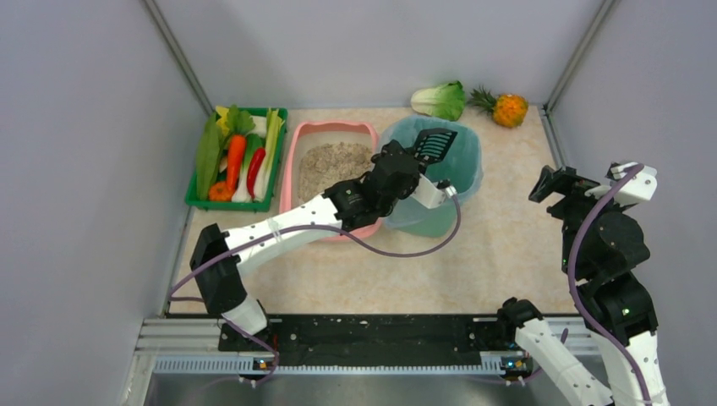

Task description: Clean the litter box

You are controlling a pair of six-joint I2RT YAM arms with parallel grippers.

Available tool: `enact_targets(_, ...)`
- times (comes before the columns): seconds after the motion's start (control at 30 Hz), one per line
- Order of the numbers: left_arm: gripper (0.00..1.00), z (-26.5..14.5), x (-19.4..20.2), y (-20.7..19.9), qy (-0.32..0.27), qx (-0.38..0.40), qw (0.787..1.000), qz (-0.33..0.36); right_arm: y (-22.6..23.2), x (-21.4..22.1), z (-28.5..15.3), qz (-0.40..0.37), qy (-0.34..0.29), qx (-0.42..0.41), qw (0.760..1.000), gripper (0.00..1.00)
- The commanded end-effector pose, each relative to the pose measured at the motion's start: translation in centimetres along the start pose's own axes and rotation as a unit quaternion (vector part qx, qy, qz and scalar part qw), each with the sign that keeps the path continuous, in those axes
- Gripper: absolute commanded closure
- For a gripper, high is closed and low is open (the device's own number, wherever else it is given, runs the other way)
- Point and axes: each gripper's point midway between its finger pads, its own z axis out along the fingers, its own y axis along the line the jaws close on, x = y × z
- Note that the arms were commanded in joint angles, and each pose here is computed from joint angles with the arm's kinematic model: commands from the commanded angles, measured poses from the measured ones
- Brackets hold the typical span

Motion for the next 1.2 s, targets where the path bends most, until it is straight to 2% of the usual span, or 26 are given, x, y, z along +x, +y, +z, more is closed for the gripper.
enact_targets(0.0, 1.00, -3.0, 1.0, 5.0, -0.011, -0.077, 0.996, -0.050, 0.0, -0.7, -0.2, 0.003, -0.011, -0.003, 1.000, 0.12)
enact_targets(0.3, 1.00, -5.0, 0.8, 5.4, -0.063, -0.103, 0.989, -0.085, 0.1, -0.4, -0.2, -0.001, -0.008, -0.006, 1.000, 0.11)
enact_targets(0.37, 1.00, -4.8, 2.0, 5.2, -0.041, -0.114, 0.990, -0.075, 0.1, -0.4, -0.2, -0.001, -0.008, -0.007, 1.000, 0.11)
enact_targets(0.43, 1.00, -3.8, 3.9, 4.4, 0.010, -0.093, 0.994, -0.063, 0.2, -0.3, -0.2, -0.001, -0.007, -0.008, 1.000, 0.11)
enact_targets(0.47, 1.00, -3.4, 3.9, 3.6, 0.019, -0.076, 0.995, -0.055, 0.2, -0.3, -0.2, -0.001, -0.007, -0.009, 1.000, 0.11)
enact_targets(0.53, 1.00, -3.4, 3.0, 2.6, 0.000, -0.058, 0.998, -0.039, 0.2, -0.3, -0.1, -0.001, -0.007, -0.009, 1.000, 0.11)
enact_targets(0.67, 1.00, -3.4, 3.1, 2.2, 0.018, -0.038, 0.999, -0.027, 0.3, -0.4, -0.2, 0.000, -0.008, -0.010, 1.000, 0.11)
enact_targets(0.77, 1.00, -3.4, 4.1, 2.7, 0.029, -0.052, 0.998, -0.029, 0.1, -0.5, -0.2, -0.001, -0.009, -0.007, 1.000, 0.11)
enact_targets(0.87, 1.00, -3.6, 1.8, 2.3, -0.006, -0.043, 0.999, -0.010, 0.3, -0.5, -0.1, -0.001, -0.008, -0.009, 1.000, 0.11)
enact_targets(0.97, 1.00, -3.3, 2.4, 2.2, 0.021, -0.035, 0.999, -0.011, 0.4, -0.6, 0.0, -0.001, -0.007, -0.009, 1.000, 0.11)
enact_targets(1.07, 1.00, -4.1, 0.8, 2.3, -0.012, -0.042, 0.999, -0.020, 0.6, -0.6, 0.2, -0.001, -0.006, -0.013, 1.000, 0.11)
enact_targets(1.17, 1.00, -4.0, 2.4, 2.8, 0.021, -0.050, 0.997, -0.047, 0.5, -0.6, 0.1, -0.001, -0.007, -0.011, 1.000, 0.11)
